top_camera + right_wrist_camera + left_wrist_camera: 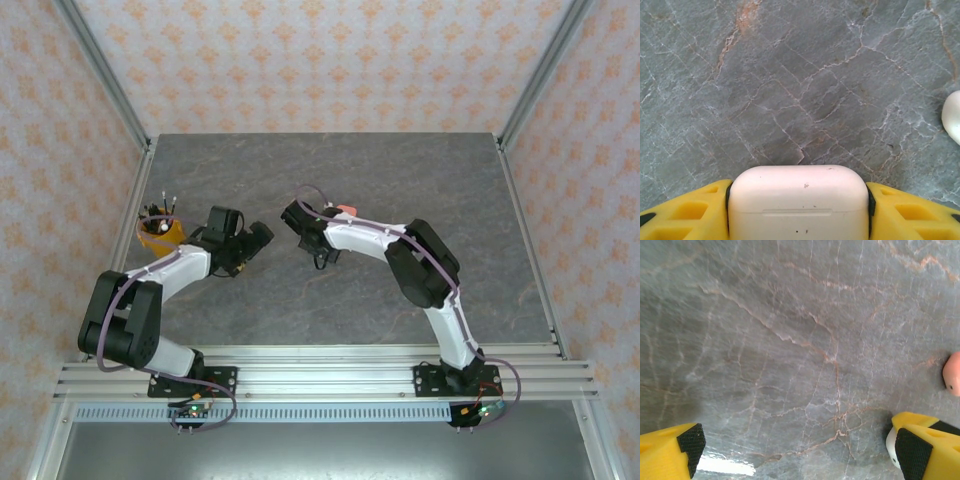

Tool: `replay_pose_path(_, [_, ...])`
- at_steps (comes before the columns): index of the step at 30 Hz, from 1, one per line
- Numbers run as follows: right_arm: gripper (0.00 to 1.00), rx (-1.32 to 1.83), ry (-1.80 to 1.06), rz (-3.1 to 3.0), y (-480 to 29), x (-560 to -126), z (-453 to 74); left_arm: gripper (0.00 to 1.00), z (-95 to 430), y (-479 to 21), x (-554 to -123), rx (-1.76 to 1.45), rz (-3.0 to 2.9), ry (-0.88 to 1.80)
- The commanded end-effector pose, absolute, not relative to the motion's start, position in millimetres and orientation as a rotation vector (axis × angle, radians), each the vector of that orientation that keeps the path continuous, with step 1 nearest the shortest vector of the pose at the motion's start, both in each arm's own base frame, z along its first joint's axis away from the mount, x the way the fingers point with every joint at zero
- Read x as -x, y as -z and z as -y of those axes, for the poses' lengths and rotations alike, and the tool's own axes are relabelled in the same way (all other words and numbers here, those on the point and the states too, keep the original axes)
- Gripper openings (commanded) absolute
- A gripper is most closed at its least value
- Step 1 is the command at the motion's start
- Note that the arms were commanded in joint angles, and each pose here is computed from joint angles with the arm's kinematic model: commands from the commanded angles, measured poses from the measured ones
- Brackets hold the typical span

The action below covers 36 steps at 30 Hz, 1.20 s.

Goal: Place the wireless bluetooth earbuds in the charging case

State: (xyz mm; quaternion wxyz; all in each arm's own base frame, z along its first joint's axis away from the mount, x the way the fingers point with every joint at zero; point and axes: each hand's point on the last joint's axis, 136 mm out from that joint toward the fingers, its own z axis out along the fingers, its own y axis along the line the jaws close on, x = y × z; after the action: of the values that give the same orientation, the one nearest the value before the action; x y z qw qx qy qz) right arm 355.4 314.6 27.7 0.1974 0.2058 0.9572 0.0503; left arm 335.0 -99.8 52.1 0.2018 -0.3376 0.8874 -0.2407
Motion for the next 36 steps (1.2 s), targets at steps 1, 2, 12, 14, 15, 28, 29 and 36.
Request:
replay_pose_path(1, [0.58,-0.649,-0.208,-2.636,-40,-370,-313,1.0,112,-61,-341,0.888,-2.401,0.763])
replay_pose_path(2, [0.58,-0.659,-0.221,-2.635,-42,-373,-313,1.0,116,-60,-340,0.873,-2.391,0.79])
replay_pose_path(12, [0.58,-0.743,-0.352,-2.632,-49,-390,-323,0.95,148,-60,-340,0.701,-2.296,0.93])
replay_pose_path(14, [0.58,-0.748,-0.364,-2.633,-50,-391,-325,0.94,154,-59,-340,0.665,-2.295,0.941])
replay_pose_path(15, [0.58,-0.753,-0.371,-2.634,-50,-392,-326,0.93,158,-59,-341,0.642,-2.29,0.951])
replay_pose_path(28, [0.58,-0.845,-0.498,-2.65,-50,-395,-336,0.78,189,-59,-347,0.472,-2.228,0.996])
replay_pose_path(29, [0.58,-0.856,-0.508,-2.651,-49,-395,-337,0.76,190,-59,-348,0.466,-2.219,0.995])
replay_pose_path(36, [0.58,-0.905,-0.576,-2.659,-47,-394,-343,0.7,193,-59,-355,0.453,-2.18,0.984])
